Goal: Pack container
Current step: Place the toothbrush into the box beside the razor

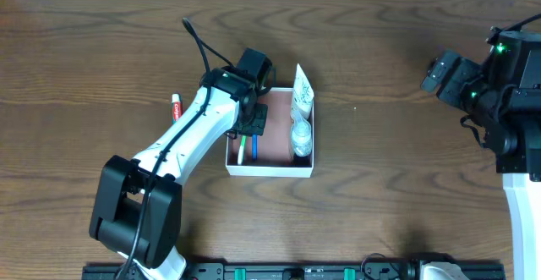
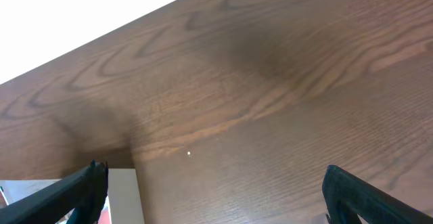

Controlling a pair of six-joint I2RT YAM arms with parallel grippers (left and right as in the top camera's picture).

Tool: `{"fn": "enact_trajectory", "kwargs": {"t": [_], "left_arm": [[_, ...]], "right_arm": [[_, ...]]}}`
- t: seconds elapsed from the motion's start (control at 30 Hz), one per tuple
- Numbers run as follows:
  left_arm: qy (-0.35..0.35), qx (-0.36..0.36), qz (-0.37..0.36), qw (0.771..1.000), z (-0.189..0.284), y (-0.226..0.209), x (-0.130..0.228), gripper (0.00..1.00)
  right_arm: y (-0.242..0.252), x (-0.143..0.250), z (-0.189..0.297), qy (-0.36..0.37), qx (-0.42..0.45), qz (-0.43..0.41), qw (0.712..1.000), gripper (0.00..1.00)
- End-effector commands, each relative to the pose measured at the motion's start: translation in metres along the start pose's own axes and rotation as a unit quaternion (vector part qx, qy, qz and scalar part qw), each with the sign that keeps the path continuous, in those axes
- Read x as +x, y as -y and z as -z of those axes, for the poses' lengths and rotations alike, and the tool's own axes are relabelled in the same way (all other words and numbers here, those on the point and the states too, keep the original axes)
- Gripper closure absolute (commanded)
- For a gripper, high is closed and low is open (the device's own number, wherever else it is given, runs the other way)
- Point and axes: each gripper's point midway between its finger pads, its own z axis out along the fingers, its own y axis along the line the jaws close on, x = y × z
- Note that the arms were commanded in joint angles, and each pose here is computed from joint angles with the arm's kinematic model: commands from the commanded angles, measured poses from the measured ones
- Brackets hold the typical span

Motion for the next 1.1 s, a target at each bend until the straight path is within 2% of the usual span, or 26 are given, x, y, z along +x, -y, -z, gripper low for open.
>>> {"fn": "enact_trajectory", "kwargs": {"t": [0.0, 0.07, 0.23, 0.47, 0.53, 0.67, 0.83, 0.97, 1.07], "left_arm": [[0.002, -0.005, 0.006, 1.0, -0.001, -0.001, -0.001, 0.68], [0.008, -0.004, 0.006, 1.0, -0.001, 0.0, -0.003, 0.65], [0.028, 0.002, 0.007, 1.0, 0.007, 0.003, -0.014, 0.64], [0.074, 0.012, 0.016, 0.997, 0.067, -0.002, -0.03, 0.64], [0.097, 0.004, 0.031, 0.995, 0.083, -0.015, -0.033, 0.63], [0.109, -0.039, 0.073, 0.991, 0.099, -0.065, -0.03, 0.51], [0.061, -0.064, 0.121, 0.989, 0.076, -0.126, -0.015, 0.33], [-0.002, -0.044, 0.137, 0.99, 0.036, -0.158, -0.002, 0.3], [-0.023, -0.024, 0.145, 0.989, 0.009, -0.17, -0.004, 0.3]], "right_arm": [[0.0, -0.003, 0.002, 0.003, -0.001, 0.0, 1.0, 0.01], [0.0, -0.003, 0.002, 0.003, -0.001, 0.0, 1.0, 0.01], [0.0, -0.003, 0.002, 0.003, -0.001, 0.0, 1.0, 0.01], [0.0, -0.003, 0.002, 0.003, -0.001, 0.0, 1.0, 0.01], [0.0, -0.003, 0.002, 0.003, -0.001, 0.0, 1.0, 0.01], [0.0, -0.003, 0.002, 0.003, -0.001, 0.0, 1.0, 0.01], [0.0, -0.003, 0.002, 0.003, -0.001, 0.0, 1.0, 0.01], [0.0, -0.003, 0.002, 0.003, -0.001, 0.0, 1.0, 0.01], [0.0, -0.003, 0.002, 0.003, -0.001, 0.0, 1.0, 0.01]]}}
